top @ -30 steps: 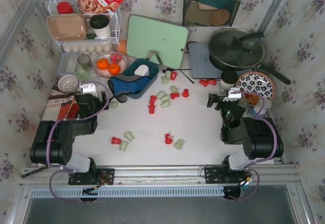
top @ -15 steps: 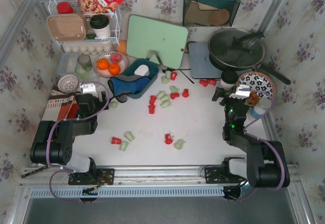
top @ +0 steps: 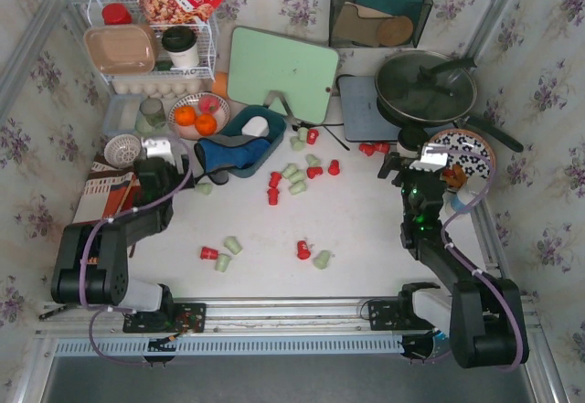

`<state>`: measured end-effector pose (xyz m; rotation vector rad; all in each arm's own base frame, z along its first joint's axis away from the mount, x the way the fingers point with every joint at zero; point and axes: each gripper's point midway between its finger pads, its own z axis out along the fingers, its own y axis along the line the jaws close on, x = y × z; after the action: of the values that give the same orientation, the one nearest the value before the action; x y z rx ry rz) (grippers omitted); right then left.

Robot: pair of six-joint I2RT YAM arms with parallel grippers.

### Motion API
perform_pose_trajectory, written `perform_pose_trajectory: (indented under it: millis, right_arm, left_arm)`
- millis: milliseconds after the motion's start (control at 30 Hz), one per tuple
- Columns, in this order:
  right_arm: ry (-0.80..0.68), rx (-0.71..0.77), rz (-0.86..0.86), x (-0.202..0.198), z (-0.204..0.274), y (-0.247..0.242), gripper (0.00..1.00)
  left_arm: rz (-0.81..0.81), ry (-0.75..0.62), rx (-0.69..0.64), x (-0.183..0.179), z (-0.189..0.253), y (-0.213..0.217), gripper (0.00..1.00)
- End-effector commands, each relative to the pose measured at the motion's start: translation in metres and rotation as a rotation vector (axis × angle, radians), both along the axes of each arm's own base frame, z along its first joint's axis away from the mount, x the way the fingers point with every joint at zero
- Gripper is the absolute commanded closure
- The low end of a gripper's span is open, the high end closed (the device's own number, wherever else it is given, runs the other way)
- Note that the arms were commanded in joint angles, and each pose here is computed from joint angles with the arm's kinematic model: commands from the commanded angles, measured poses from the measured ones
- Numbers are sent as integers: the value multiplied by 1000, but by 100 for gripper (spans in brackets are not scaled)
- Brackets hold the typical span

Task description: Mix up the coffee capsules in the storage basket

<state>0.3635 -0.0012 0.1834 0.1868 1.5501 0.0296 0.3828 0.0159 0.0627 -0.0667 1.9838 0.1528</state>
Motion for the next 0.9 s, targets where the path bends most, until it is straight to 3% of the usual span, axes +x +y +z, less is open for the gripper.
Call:
perform_pose_trajectory:
  millis: [0,167,267,400,533,700,867]
  right_arm:
    - [35,-38,-5,2,-5,2,0]
    - [46,-43,0,2,-7,5,0]
    - [52,-38,3,3,-9,7,0]
    - [52,-36,8,3,-9,8,0]
    - [55,-35,13,3,-10,10,0]
    - [61,-31,21,3,-12,12,0]
    - [83,-32,34,6,-20,15,0]
  left_arm:
    - [7,81,-21,5,26,-2,0]
    - [43,64,-88,-2,56,-5,0]
    - [169,63,-175,-11,77,1,0]
    - [183,229,-228,-24,95,-8,0]
    - [389,263,-353,-34,95,-1,0]
    - [144,178,-457,-13,106,-40,0]
    - [23,135,-453,1,106,-63,1]
